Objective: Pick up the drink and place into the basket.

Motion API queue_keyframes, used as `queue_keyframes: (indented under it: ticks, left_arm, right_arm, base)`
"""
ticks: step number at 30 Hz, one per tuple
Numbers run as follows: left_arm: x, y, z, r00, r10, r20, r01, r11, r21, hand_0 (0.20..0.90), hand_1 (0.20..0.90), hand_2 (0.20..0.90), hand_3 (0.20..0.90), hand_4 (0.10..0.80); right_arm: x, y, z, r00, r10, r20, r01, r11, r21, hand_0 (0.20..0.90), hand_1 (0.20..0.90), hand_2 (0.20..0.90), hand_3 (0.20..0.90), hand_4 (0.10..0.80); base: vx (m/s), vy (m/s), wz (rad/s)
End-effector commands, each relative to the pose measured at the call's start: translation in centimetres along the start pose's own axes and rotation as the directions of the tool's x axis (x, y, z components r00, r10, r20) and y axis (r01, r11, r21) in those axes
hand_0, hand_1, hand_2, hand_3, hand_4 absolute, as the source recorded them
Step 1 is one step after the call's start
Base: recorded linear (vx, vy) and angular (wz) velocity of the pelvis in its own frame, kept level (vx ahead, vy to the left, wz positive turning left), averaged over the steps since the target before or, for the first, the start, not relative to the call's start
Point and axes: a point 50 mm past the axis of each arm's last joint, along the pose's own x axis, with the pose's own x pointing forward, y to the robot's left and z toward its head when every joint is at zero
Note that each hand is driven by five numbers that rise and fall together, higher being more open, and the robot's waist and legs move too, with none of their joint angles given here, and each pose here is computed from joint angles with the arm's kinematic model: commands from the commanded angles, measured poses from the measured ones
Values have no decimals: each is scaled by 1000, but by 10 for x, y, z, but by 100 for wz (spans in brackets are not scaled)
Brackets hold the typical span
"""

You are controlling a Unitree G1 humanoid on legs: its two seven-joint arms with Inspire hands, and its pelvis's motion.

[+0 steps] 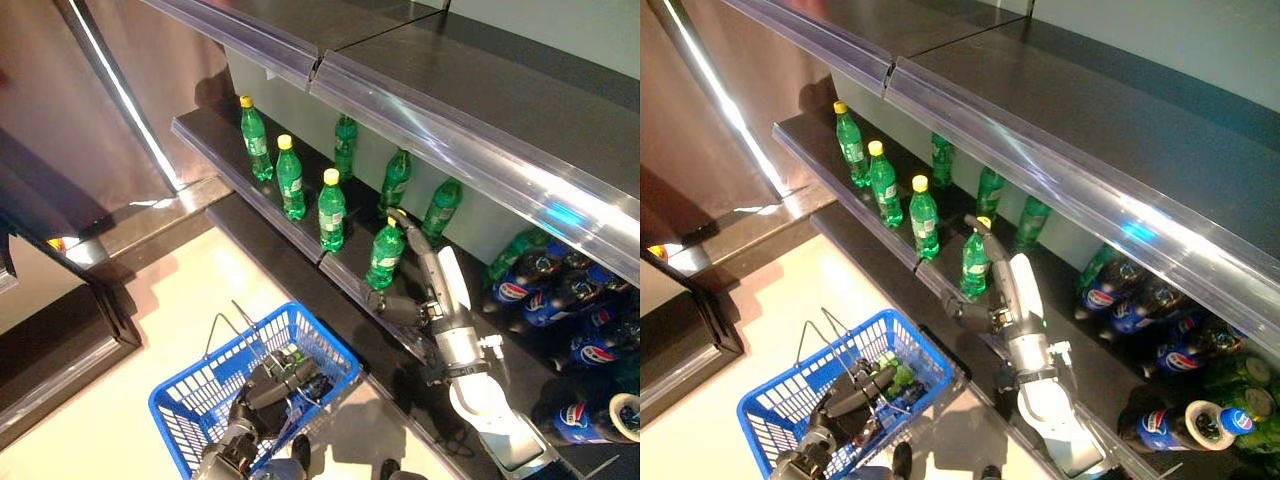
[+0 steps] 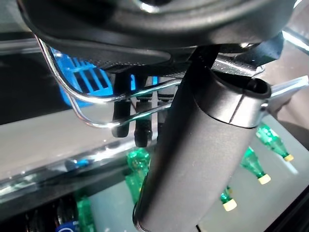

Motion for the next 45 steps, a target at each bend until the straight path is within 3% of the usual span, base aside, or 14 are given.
queue_keyframes:
  ticks: [1, 9, 14, 22, 45]
  left_arm:
    - [18, -91, 65, 795, -505, 337, 480, 862, 161, 300, 300, 300, 200, 100]
    - [18, -91, 63, 794, -498, 348, 475, 866, 155, 300, 300, 300, 200, 100]
    - [18, -91, 61, 792, -503, 346, 481, 863, 153, 300, 300, 300, 200, 100]
    - [20, -93, 58, 791, -514, 331, 491, 857, 156, 300, 300, 300, 200, 100]
    - [32, -105, 46, 799, -540, 263, 518, 842, 155, 300, 300, 300, 200, 100]
  right_arm:
    - [13, -16, 28, 975, -150, 164, 148, 989, 27, 900, 900, 900, 900, 800]
    - [15, -19, 30, 941, -292, 170, 289, 956, 45, 900, 900, 900, 900, 800]
    - [16, -17, 26, 946, -292, 138, 287, 956, 53, 900, 900, 900, 900, 800]
    - [17, -9, 9, 964, -265, -14, 263, 949, 172, 900, 900, 900, 900, 800]
    - [36, 8, -12, 858, -441, -263, 510, 791, 337, 900, 900, 900, 900, 800]
  base:
    - [0, 0, 0]
    - [0, 0, 0]
    - [0, 0, 0]
    - [0, 0, 0]
    - [20, -3, 4]
